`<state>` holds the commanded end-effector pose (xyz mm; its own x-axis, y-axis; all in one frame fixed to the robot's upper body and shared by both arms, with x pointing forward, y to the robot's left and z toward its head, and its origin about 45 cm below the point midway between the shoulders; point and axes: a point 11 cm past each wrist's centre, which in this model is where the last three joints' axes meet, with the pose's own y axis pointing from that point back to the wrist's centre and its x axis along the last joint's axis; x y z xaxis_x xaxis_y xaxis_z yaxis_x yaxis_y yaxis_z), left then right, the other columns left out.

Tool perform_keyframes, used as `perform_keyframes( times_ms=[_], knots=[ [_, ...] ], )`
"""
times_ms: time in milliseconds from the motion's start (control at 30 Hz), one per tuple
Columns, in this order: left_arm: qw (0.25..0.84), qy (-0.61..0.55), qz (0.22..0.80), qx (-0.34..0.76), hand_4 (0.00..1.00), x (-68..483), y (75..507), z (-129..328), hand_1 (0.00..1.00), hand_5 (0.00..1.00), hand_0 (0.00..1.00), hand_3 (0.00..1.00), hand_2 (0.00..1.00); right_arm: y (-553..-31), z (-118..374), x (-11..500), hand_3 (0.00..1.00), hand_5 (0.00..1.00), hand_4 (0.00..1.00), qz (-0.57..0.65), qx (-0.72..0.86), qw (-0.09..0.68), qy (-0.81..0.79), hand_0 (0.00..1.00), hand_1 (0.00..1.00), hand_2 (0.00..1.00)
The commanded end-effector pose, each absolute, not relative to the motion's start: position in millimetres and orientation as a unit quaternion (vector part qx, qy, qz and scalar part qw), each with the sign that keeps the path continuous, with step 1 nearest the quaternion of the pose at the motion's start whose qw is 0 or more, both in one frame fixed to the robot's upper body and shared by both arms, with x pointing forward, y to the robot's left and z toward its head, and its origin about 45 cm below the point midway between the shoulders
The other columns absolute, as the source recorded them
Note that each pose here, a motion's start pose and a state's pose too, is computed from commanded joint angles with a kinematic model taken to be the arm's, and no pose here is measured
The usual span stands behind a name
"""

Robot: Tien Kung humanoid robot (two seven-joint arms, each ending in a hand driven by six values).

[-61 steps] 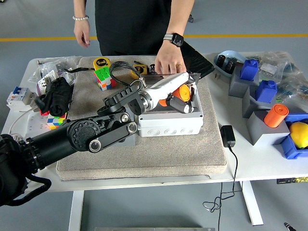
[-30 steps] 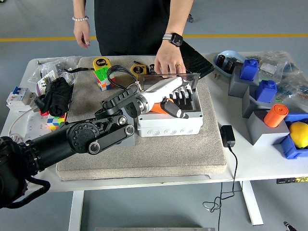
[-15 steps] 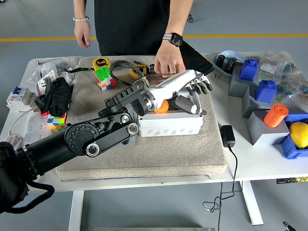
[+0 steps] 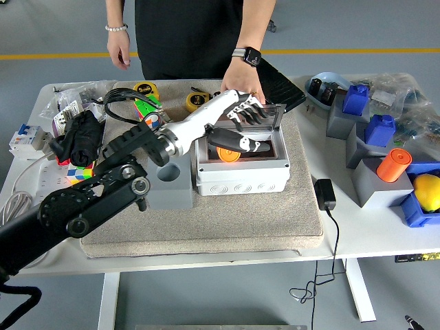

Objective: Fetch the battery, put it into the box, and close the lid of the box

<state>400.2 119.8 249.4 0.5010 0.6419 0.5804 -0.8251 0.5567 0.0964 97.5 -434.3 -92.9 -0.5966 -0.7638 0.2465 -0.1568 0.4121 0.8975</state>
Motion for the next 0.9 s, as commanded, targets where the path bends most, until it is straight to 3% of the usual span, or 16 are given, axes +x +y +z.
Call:
perform_keyframes(
  times_ms=[400,900],
  knots=[
    [0.826,-0.229,0.459,0.233,0.869,385.2,173.8,219.9,0.602,0.131,0.387,0.568,0.601,-435.0,-92.9,96.5,0.531,0.408,0.861,-0.455,0.298,0.332,-0.771,0.666,0.636,0.630],
    [0.856,-0.228,0.405,0.227,0.875,374.4,122.8,210.2,0.603,0.122,0.383,0.570,0.601,-434.4,-92.3,99.6,0.532,0.408,0.863,-0.452,0.302,0.335,-0.770,0.664,0.637,0.631]
  ],
)
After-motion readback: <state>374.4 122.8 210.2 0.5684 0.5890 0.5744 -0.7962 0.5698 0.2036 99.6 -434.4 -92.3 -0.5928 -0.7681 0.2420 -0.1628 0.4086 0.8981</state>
